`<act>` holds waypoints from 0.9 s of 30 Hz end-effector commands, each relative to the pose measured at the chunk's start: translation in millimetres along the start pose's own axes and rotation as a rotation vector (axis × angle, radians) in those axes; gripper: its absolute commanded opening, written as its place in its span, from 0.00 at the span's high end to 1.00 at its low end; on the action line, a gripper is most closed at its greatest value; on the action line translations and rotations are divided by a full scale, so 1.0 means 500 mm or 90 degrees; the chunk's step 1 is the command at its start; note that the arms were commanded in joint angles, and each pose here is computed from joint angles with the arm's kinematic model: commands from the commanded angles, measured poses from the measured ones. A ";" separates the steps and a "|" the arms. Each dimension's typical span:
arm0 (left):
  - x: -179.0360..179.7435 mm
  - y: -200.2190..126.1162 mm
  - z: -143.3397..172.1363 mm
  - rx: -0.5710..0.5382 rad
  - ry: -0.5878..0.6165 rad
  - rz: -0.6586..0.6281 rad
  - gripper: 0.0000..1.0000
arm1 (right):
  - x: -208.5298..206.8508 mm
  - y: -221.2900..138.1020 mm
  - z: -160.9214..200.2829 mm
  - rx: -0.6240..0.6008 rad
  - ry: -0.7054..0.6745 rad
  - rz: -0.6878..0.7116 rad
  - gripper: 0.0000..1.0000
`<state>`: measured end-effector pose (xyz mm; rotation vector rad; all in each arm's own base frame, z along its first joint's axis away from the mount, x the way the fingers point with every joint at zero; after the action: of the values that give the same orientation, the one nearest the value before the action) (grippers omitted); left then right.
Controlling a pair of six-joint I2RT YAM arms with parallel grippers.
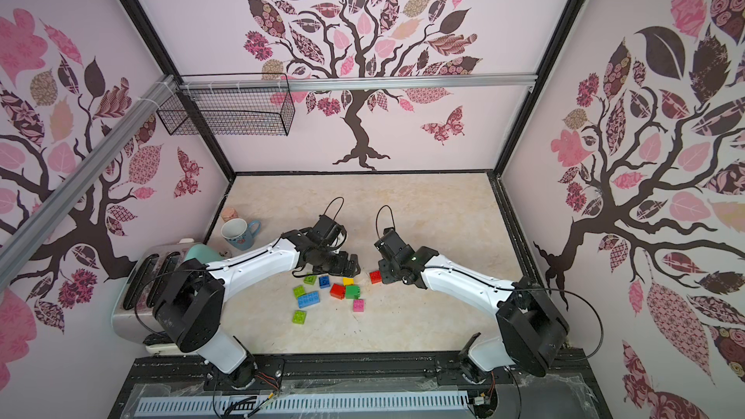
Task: Assemble the number 4 with lego
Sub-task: Assemble the lego brick with the lego brick.
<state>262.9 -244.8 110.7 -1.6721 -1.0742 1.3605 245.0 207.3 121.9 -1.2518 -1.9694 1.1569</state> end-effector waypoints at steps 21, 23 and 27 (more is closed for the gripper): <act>0.022 -0.009 -0.029 -0.044 0.010 -0.084 0.02 | -0.033 0.050 0.179 0.243 0.018 0.162 1.00; 0.026 -0.009 -0.029 -0.048 0.007 -0.090 0.02 | -0.034 0.047 0.163 0.234 0.014 0.173 0.98; 0.031 -0.008 -0.025 -0.048 0.004 -0.095 0.02 | -0.026 0.029 0.114 0.189 0.019 0.167 0.78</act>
<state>270.7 -229.1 101.5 -1.5940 -1.2007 1.2441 246.2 214.7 120.7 -1.4558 -1.8143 1.1643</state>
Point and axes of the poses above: each gripper's point midway between its finger pads, its own y axis out along the fingers, its own x axis along the line the jaws close on, z = x × y, the point moved 4 cm from there along -y, back along the fingers, and after that the axes turned 11 degrees about -y, right-handed, at the moved point
